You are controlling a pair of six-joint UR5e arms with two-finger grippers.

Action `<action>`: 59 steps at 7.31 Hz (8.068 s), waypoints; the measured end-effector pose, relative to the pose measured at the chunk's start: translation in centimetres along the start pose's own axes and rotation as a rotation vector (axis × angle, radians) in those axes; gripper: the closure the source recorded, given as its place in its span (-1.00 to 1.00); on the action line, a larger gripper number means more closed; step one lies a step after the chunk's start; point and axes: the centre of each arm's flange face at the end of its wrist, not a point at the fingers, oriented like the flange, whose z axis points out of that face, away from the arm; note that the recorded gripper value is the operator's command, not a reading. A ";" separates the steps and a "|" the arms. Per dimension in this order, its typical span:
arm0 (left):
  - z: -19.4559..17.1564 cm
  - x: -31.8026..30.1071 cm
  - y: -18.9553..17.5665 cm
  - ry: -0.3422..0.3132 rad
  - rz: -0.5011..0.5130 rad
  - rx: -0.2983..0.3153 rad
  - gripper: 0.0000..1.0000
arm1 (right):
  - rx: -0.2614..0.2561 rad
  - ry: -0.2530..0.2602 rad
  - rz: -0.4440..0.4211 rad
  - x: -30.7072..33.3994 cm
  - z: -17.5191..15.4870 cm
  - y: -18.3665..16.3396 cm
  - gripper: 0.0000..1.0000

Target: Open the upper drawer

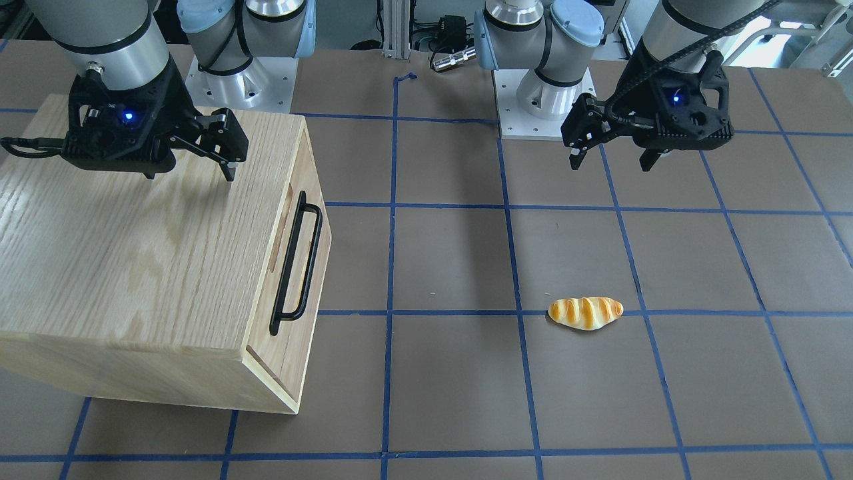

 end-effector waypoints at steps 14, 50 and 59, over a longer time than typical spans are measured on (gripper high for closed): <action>2.0 -0.1 0.1 0.004 -0.003 -0.053 -1.00 | 0.000 0.000 0.000 0.0 0.0 0.0 -1.00; 13.0 29.3 -4.7 0.378 -0.186 0.051 -1.00 | 0.000 0.000 0.001 0.0 0.0 0.0 -1.00; 14.4 29.5 -5.5 0.359 -0.179 0.052 -1.00 | 0.000 0.000 0.000 0.0 0.0 0.0 -1.00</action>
